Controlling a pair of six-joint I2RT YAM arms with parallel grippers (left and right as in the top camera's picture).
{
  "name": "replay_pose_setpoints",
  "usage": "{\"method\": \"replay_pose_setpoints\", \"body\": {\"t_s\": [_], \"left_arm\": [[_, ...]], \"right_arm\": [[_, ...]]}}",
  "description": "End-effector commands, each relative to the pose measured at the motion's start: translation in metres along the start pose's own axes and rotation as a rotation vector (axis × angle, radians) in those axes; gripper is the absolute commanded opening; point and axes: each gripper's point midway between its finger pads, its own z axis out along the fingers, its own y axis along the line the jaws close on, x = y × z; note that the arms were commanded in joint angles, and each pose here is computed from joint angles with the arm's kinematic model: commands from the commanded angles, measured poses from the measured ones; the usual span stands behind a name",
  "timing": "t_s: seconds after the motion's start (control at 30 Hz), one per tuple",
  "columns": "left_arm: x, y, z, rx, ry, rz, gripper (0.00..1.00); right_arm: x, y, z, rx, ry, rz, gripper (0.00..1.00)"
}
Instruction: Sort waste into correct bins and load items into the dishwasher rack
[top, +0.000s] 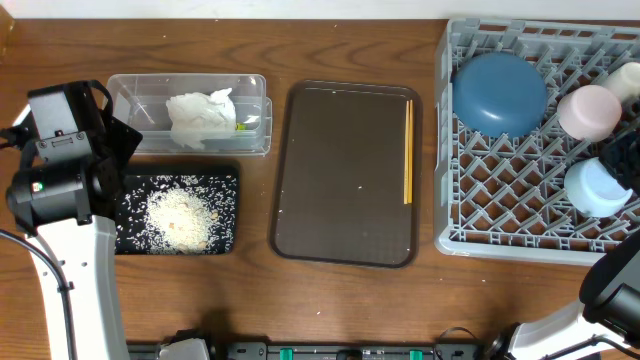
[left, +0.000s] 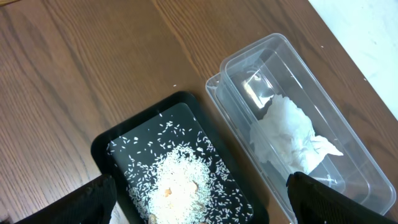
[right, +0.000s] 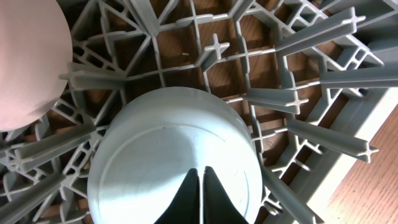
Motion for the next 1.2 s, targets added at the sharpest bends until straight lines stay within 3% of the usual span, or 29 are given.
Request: {"method": "replay_pose_setpoints", "body": {"t_s": [0.0,0.17,0.23,0.3,0.33,0.37,0.4,0.5,0.57,0.63,0.73,0.9,1.03,1.17], "left_arm": [[-0.002,0.005,0.002,-0.025,-0.008,-0.014,0.90],[-0.002,0.005,0.002,-0.024,-0.008,-0.014,0.90],[-0.001,0.005,0.002,-0.025,-0.008,-0.013,0.90],[-0.002,0.005,0.002,-0.025,-0.008,-0.014,0.90],[-0.002,0.005,0.002,-0.024,-0.008,-0.014,0.90],[-0.002,0.005,0.002,-0.024,-0.008,-0.014,0.90],[-0.002,0.005,0.002,-0.024,-0.008,-0.014,0.90],[-0.002,0.005,0.002,-0.025,-0.008,-0.014,0.90],[-0.002,0.005,0.002,-0.025,-0.008,-0.014,0.90],[-0.002,0.005,0.002,-0.025,-0.008,-0.014,0.90],[-0.002,0.005,0.002,-0.024,-0.008,-0.014,0.90],[-0.001,0.005,0.002,-0.025,-0.008,-0.013,0.90],[-0.002,0.005,0.002,-0.025,-0.008,-0.014,0.90],[-0.002,0.005,0.002,-0.025,-0.008,-0.014,0.90]], "right_arm": [[0.004,-0.002,0.002,-0.008,0.022,0.000,0.01],[0.007,0.031,-0.042,-0.247,0.018,-0.087,0.02],[0.006,0.052,-0.072,-0.387,-0.035,-0.200,0.08],[0.009,0.079,-0.115,-0.563,-0.113,-0.340,0.26],[0.014,0.095,-0.142,-0.680,-0.159,-0.417,0.60],[0.020,0.108,-0.168,-0.787,-0.196,-0.474,0.87],[0.029,0.122,-0.202,-0.932,-0.231,-0.527,0.99],[0.047,0.145,-0.284,-1.239,-0.353,-0.654,0.99],[0.051,0.157,-0.316,-1.324,-0.395,-0.635,0.90],[0.056,0.167,-0.326,-1.340,-0.376,-0.584,0.79],[0.085,0.196,-0.327,-1.332,-0.366,-0.657,0.78],[0.142,0.243,-0.305,-1.218,-0.275,-0.785,0.80],[0.179,0.266,-0.267,-0.920,-0.182,-0.921,0.80],[0.211,0.275,-0.234,-0.656,-0.041,-1.066,0.86]]}}
